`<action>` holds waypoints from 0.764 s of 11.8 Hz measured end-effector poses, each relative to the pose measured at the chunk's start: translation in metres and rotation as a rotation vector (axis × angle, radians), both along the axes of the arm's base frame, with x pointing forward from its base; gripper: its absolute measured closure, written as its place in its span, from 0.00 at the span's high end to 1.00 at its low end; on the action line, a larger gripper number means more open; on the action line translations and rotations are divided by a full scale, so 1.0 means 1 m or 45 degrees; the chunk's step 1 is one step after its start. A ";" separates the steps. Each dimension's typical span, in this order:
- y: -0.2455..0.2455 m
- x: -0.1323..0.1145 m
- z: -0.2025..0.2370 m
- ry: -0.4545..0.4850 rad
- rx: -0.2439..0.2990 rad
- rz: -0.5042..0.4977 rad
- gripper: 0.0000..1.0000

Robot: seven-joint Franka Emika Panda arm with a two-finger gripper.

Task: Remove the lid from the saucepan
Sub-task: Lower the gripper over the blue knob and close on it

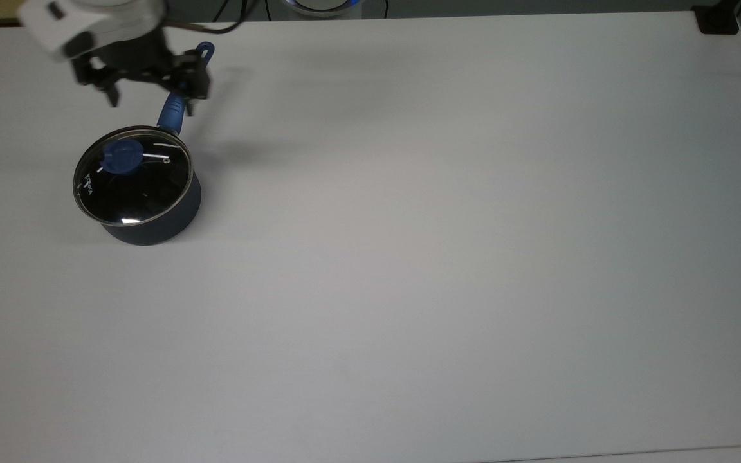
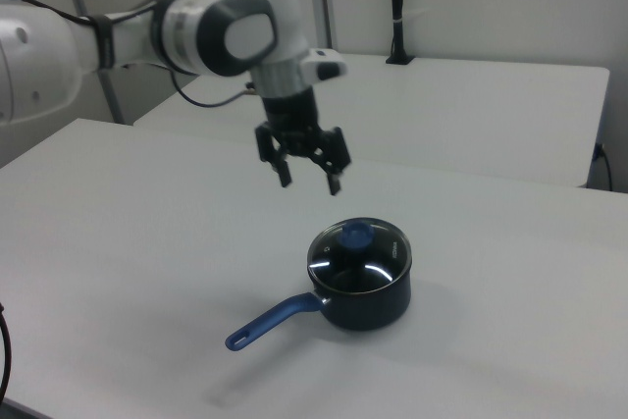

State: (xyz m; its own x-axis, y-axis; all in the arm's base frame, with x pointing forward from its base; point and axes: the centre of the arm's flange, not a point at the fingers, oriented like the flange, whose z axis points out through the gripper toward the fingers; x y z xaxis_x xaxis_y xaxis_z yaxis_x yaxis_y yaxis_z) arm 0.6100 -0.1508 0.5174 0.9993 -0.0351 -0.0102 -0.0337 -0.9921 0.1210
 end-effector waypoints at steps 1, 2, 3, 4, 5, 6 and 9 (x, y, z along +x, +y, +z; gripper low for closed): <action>-0.021 0.000 -0.008 -0.012 0.001 -0.007 1.00; -0.039 0.001 -0.017 -0.012 -0.002 0.000 1.00; -0.051 0.002 -0.028 -0.007 0.003 0.023 1.00; -0.059 0.005 -0.040 -0.014 0.022 0.042 1.00; -0.062 0.008 -0.051 -0.021 0.031 0.060 1.00; -0.064 0.010 -0.061 -0.023 0.033 0.066 1.00; -0.065 0.014 -0.091 -0.042 0.045 0.071 1.00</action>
